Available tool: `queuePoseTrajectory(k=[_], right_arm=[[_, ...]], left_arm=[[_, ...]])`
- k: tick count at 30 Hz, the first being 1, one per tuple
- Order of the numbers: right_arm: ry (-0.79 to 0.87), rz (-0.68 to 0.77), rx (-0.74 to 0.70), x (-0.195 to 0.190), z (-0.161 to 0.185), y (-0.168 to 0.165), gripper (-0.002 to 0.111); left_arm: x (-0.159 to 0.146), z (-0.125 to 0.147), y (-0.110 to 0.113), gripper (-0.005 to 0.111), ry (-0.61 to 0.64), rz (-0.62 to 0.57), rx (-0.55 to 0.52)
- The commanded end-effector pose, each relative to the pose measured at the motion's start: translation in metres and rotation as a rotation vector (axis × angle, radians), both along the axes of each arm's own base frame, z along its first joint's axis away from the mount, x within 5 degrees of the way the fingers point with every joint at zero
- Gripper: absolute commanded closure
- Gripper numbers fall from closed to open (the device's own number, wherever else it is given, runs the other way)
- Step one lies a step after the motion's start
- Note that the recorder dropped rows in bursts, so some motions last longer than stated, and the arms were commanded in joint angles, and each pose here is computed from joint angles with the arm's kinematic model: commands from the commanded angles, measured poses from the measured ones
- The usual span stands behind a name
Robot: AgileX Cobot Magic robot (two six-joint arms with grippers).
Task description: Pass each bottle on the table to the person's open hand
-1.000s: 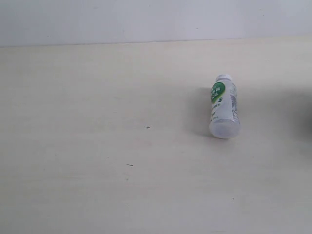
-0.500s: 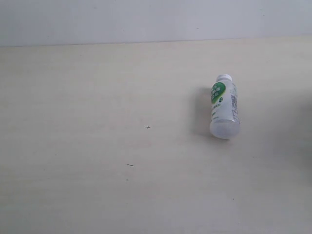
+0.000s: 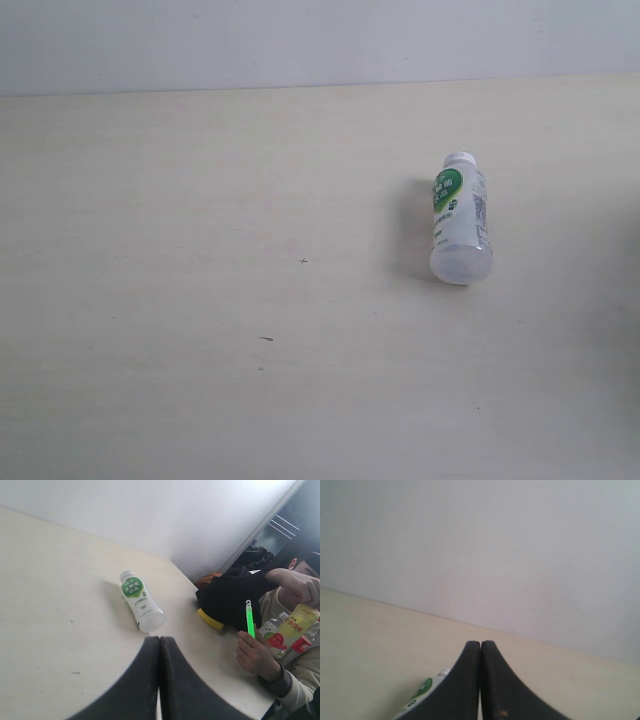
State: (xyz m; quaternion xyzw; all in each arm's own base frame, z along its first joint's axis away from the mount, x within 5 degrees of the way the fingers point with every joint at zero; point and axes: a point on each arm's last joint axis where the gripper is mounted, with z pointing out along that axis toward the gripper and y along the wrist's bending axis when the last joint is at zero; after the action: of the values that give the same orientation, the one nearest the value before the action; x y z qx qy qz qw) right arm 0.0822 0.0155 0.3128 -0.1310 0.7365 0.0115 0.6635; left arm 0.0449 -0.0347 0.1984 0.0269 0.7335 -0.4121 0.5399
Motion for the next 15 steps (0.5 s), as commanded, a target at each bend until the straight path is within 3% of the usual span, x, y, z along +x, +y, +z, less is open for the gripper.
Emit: queuePoseTrajectory(k=[1, 15], right_arm=[[-0.017, -0.001, 0.01, -0.0004, 0.0011, -0.0001, 0.108], [-0.016, 0.0, 0.015, -0.0005, 0.001, 0.0, 0.108]], left_arm=[[-0.0005, 0.0009, 0.0001, 0.107, -0.009, -0.002, -0.009], [-0.0005, 0.0009, 0.0001, 0.107, -0.009, -0.002, -0.009]])
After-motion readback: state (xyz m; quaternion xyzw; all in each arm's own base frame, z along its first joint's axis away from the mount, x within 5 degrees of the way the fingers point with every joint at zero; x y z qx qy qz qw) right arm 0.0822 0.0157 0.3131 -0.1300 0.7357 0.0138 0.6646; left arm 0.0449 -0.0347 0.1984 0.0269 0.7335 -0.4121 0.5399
